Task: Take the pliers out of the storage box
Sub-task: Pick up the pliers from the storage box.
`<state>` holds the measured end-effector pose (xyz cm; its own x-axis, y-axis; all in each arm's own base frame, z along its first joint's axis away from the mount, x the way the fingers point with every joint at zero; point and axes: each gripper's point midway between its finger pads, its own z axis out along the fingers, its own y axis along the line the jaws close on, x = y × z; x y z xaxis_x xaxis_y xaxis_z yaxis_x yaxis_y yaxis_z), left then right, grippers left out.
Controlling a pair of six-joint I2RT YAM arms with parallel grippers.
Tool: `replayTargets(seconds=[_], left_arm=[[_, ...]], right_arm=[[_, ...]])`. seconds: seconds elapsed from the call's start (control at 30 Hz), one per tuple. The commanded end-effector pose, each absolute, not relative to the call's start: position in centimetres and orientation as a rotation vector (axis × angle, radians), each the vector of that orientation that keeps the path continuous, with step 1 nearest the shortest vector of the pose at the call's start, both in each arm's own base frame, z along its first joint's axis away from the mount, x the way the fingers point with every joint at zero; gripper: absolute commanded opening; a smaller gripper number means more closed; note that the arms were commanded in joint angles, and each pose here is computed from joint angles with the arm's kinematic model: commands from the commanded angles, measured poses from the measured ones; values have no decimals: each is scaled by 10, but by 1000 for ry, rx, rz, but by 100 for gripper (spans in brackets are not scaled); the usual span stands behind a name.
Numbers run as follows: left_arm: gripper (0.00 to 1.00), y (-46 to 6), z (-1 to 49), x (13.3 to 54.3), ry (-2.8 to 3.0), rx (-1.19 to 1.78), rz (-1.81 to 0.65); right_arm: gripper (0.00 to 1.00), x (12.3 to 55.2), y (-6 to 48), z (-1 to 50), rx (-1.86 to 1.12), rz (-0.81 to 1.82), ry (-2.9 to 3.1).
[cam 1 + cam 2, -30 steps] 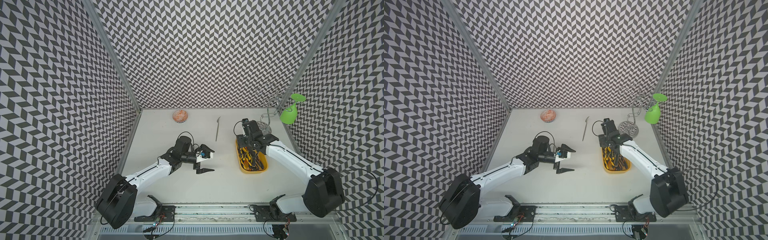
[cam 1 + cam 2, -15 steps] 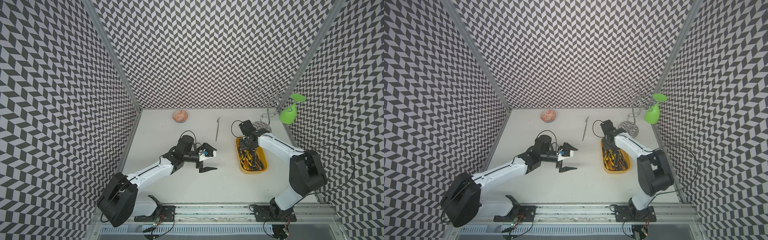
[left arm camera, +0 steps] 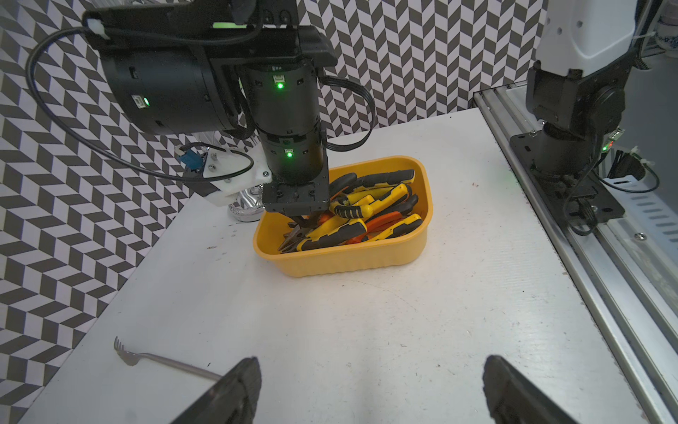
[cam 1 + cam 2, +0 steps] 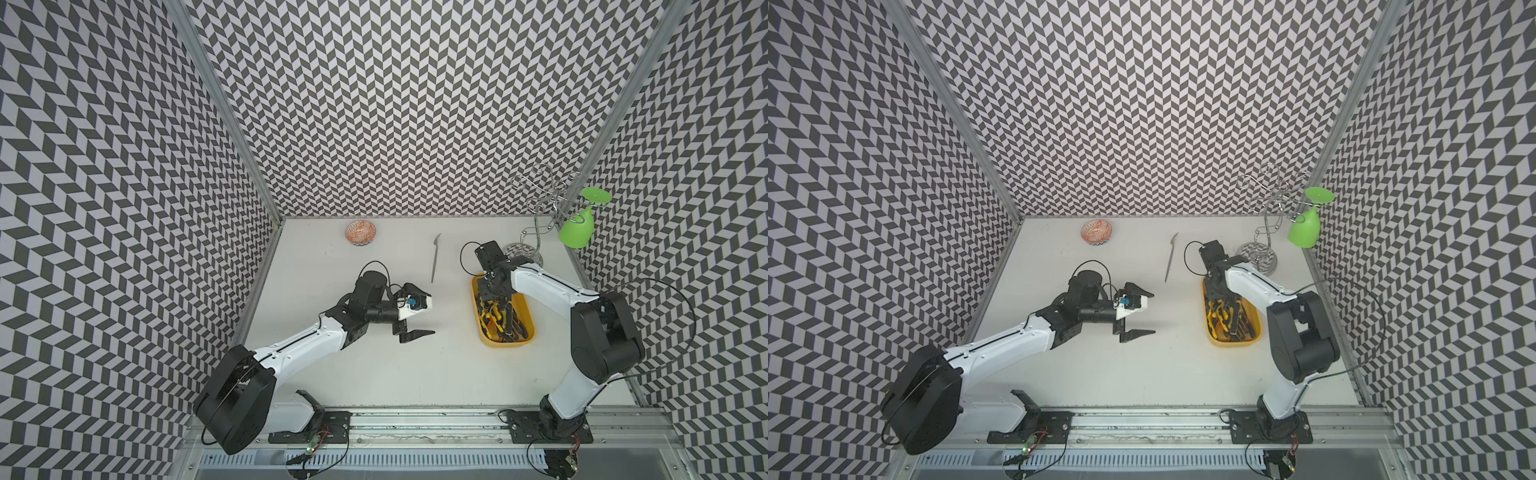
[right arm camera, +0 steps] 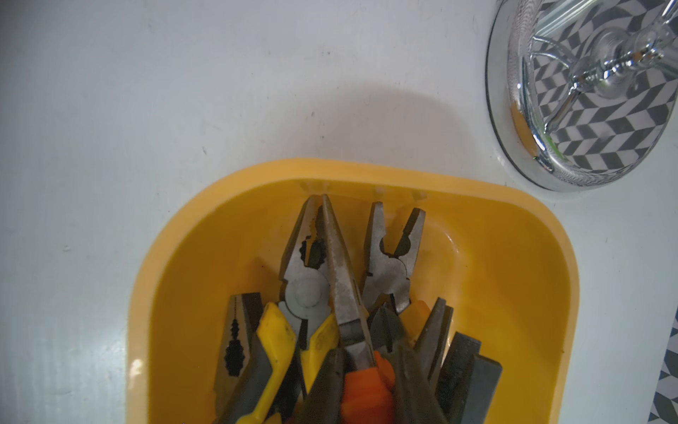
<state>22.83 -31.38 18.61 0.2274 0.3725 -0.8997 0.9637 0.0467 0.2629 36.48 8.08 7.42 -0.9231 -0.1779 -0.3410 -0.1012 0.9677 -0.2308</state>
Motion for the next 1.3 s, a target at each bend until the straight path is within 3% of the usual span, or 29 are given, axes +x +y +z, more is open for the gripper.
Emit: replayTargets(seconds=[0.0, 0.2, 0.47, 0.67, 1.07, 1.27], left_arm=[[98, -314, 192, 226, 1288, 1500, -738], [98, -314, 192, 226, 1286, 1503, -738], [98, -314, 190, 224, 1287, 1506, -747], [98, -315, 190, 225, 1289, 1501, -752], [98, -318, 194, 229, 1307, 1468, -778], [98, -320, 215, 252, 1440, 1261, -828]], right_arm=[[10, 367, 77, 93, -148, -276, 2697], [0, 375, 79, 122, -93, -177, 2561], [0, 382, 87, 155, -16, 117, 2430], [0, 381, 82, 194, 6, 178, 2291], [0, 366, 81, 222, 27, 423, 2207], [0, 359, 93, 242, -12, 594, 2123]])
